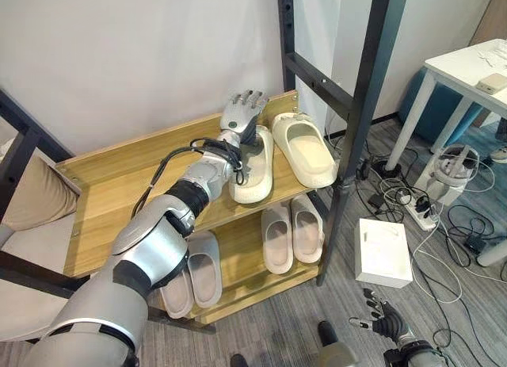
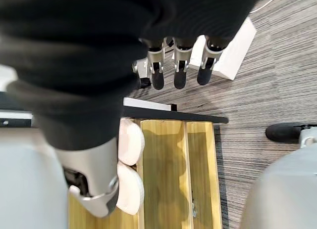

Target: Arrange the slippers neatly on the shoe rack.

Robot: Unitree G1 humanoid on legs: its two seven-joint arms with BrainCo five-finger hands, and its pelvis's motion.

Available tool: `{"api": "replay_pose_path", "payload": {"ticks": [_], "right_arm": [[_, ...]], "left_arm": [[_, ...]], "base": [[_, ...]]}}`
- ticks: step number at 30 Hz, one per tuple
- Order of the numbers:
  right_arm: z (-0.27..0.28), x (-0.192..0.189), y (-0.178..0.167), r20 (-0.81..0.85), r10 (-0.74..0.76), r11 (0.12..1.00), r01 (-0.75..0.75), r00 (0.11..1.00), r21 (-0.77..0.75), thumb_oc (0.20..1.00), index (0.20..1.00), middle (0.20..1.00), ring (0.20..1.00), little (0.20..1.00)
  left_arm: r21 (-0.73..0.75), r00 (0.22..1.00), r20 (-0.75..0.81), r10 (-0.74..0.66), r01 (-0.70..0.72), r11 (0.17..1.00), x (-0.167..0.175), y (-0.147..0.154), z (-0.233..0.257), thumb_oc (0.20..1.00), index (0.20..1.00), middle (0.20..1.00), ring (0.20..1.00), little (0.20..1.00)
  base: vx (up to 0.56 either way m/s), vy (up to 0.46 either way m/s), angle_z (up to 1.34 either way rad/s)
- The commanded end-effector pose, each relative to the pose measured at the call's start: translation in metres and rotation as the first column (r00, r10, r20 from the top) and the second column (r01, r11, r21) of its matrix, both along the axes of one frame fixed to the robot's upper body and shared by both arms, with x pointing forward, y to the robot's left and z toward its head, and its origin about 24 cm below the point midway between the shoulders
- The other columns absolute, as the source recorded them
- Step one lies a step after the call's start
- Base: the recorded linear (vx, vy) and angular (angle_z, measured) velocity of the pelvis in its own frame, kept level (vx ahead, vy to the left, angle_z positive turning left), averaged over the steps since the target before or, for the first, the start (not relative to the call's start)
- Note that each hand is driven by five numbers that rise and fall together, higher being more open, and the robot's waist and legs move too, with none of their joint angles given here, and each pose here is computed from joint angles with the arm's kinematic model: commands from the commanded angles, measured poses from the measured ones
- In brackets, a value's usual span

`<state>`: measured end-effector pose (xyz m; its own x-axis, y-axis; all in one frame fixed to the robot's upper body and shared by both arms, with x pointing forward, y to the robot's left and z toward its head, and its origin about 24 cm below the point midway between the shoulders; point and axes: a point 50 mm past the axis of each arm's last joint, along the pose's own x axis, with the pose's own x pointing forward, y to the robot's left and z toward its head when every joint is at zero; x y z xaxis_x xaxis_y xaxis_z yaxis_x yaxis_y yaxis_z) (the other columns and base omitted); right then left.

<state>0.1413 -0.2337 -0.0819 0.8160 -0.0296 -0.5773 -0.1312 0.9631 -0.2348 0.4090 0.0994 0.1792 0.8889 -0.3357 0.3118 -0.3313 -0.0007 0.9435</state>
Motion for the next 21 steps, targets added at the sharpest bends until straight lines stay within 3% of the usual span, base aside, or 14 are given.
{"api": "replay_pose_path", "payload": {"ticks": [1,16,21], "right_arm": [[0.003,0.008,0.009,0.053,-0.046,0.997,0.043,0.998,0.061,1.000,1.000,1.000,1.000,1.000],[-0.002,0.012,0.018,0.033,-0.057,0.995,0.054,0.998,0.078,1.000,1.000,1.000,1.000,1.000],[-0.003,0.014,0.019,0.034,-0.064,0.995,0.061,0.997,0.084,1.000,1.000,1.000,1.000,1.000]], "left_arm": [[-0.020,0.993,0.120,0.024,-0.022,1.000,0.006,0.007,0.054,1.000,1.000,1.000,1.000,1.000],[-0.045,1.000,0.014,-0.015,0.015,0.999,-0.005,0.024,0.033,1.000,1.000,1.000,1.000,1.000],[-0.160,0.997,0.003,-0.074,0.074,0.984,-0.017,0.034,0.030,1.000,1.000,1.000,1.000,1.000]], "base": [[0.00,0.000,0.00],[0.00,0.003,0.08],[0.00,0.005,0.03]]}}
